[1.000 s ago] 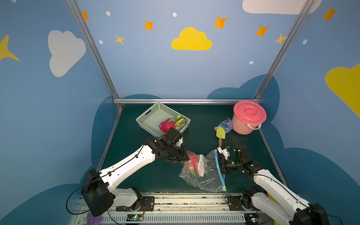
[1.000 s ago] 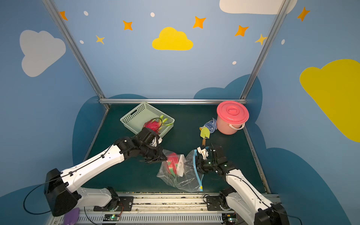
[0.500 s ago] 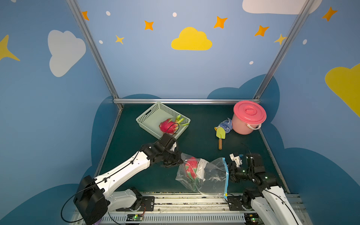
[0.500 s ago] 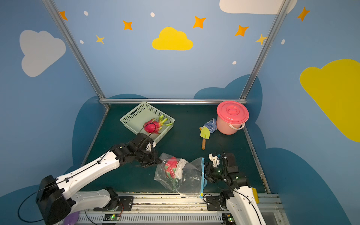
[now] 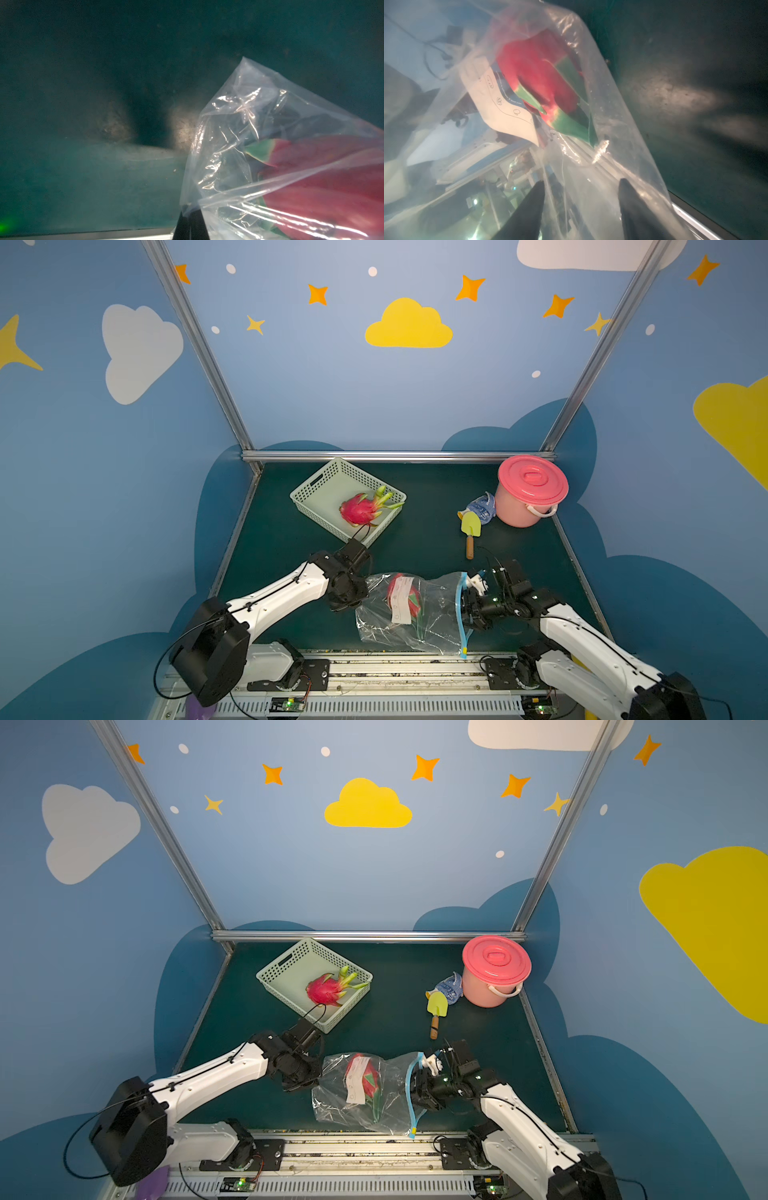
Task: Open the zip-top bag and take out the dragon fruit
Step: Pick up the dragon fruit from the zipper food storage bag, then place the zipper food storage bag at the center of the board, then place the dragon fruit in the basket, then reset both arms
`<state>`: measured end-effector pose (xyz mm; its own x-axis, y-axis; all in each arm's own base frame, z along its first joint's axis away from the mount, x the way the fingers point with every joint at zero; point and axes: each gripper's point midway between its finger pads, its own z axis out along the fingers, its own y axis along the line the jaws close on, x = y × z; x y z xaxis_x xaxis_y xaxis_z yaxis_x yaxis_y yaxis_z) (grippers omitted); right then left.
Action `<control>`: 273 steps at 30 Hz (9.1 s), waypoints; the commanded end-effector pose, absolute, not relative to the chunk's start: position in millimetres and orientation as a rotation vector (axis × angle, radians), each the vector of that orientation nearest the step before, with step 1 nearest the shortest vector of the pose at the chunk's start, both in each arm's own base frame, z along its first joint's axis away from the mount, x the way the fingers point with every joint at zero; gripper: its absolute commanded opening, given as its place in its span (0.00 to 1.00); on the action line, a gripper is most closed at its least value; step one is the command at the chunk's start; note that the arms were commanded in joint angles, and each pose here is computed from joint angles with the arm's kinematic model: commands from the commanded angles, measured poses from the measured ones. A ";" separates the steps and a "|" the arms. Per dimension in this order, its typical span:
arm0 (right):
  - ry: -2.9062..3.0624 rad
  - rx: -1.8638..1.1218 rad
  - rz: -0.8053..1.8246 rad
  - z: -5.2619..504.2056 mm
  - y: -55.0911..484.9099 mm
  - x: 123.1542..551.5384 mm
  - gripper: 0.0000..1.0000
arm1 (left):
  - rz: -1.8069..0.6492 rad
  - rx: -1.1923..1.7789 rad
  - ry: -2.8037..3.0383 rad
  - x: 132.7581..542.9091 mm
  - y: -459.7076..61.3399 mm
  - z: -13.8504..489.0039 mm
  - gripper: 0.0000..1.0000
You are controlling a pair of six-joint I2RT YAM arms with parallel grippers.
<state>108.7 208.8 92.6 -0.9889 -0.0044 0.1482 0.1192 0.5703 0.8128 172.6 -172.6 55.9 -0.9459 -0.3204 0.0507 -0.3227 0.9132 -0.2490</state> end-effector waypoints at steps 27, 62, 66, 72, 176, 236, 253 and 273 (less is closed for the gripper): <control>-2.848 0.490 -0.903 74.0 299.0 152.5 0.73 | 0.140 0.444 -3.070 186.0 -156.1 26.8 0.03; -2.733 0.671 -0.887 87.6 307.1 113.7 0.42 | 0.216 0.436 -3.064 196.2 -178.1 32.1 0.03; -2.733 0.645 -0.851 76.1 306.8 113.5 0.40 | 0.216 0.433 -3.062 194.8 -179.4 30.4 0.03; -2.715 0.605 -0.786 57.8 303.2 110.1 0.36 | 0.213 0.423 -3.055 191.1 -179.5 27.8 0.03; -2.884 0.024 -1.921 254.1 195.8 197.7 0.00 | 0.609 1.056 -3.499 206.3 -64.6 186.1 0.03; -2.577 0.357 -2.208 230.3 492.6 495.8 0.40 | 0.676 1.007 -3.357 195.3 -71.4 164.0 1.00; -2.997 0.783 -2.003 362.6 387.3 413.3 0.71 | 0.416 1.237 -3.748 236.4 -18.2 238.8 1.00; -4.140 0.398 -0.773 193.7 76.3 325.8 0.86 | -0.187 1.160 -4.118 267.6 20.6 221.2 1.00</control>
<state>312.1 105.4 192.0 -0.5292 0.0394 -0.8476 -0.3593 0.8946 0.2659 257.1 11.3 216.8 -0.3712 -0.3806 -0.8470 -0.3891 0.8919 -0.2302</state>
